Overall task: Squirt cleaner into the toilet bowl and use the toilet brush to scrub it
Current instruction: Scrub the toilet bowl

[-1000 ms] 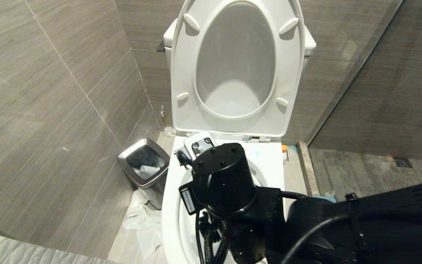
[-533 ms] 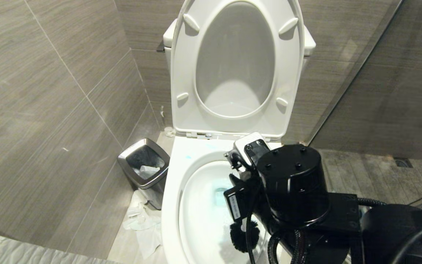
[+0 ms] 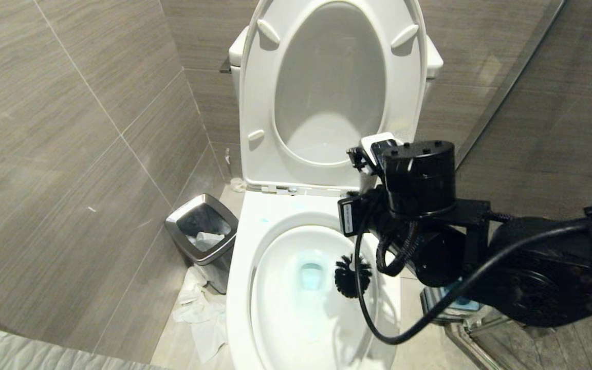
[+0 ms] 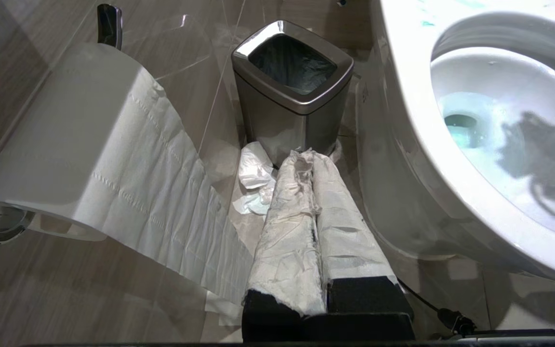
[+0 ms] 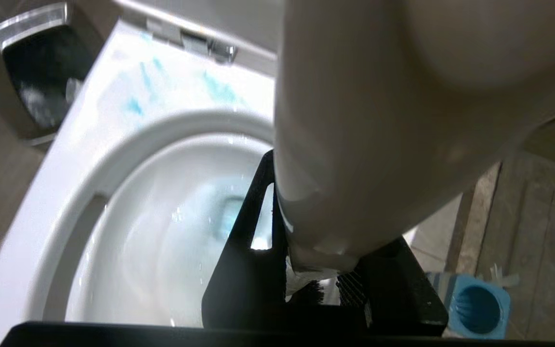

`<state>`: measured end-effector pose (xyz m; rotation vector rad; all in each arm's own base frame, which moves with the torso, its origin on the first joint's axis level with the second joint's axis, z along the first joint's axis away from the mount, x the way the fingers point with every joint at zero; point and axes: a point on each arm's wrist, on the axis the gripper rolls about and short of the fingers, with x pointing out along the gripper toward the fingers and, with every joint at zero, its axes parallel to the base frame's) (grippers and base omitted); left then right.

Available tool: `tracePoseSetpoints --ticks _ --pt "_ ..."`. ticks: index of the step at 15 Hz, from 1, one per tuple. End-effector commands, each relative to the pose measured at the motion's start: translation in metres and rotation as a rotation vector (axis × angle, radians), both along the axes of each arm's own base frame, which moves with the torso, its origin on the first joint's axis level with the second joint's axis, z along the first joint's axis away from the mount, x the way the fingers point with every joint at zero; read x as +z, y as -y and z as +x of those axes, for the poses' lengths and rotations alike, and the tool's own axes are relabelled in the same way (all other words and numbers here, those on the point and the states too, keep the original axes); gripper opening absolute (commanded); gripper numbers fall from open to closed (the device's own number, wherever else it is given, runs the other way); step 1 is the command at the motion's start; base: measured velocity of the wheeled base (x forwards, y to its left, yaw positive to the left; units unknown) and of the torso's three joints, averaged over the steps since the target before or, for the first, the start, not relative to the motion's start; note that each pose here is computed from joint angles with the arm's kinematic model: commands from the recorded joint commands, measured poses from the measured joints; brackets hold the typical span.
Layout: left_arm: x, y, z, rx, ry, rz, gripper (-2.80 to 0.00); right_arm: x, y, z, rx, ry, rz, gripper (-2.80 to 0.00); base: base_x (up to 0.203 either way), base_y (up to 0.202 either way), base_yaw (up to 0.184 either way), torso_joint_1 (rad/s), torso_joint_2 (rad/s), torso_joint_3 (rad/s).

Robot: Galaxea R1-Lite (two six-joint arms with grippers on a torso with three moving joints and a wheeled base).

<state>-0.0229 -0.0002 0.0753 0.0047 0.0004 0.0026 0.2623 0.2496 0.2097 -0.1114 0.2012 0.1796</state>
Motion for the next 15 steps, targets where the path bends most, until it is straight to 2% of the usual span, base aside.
tracePoseSetpoints --ticks 1,4,7,13,15 --pt "0.0 0.0 0.0 0.001 -0.003 0.0 -2.8 -0.003 -0.017 0.023 -0.014 0.019 0.007 -2.8 0.0 0.0 0.0 0.0 0.0 0.0" --pt "0.0 0.0 0.0 0.001 -0.003 0.0 -2.8 -0.002 -0.038 0.036 0.007 0.05 -0.001 -2.8 0.0 0.0 0.0 0.0 0.0 0.0" --pt "0.0 0.0 0.0 0.001 -0.003 0.001 -2.8 -0.013 -0.046 0.04 0.027 0.035 -0.03 -2.8 0.0 0.0 0.0 0.0 0.0 0.0" --pt "0.0 0.0 0.0 0.001 -0.003 0.0 -2.8 -0.071 -0.072 0.07 0.045 -0.037 -0.087 -2.8 0.0 0.0 0.0 0.0 0.0 0.0" --pt "0.0 0.0 0.0 0.001 -0.003 0.0 -2.8 -0.087 -0.085 0.085 0.043 -0.035 -0.083 -2.8 0.0 0.0 0.0 0.0 0.0 0.0"
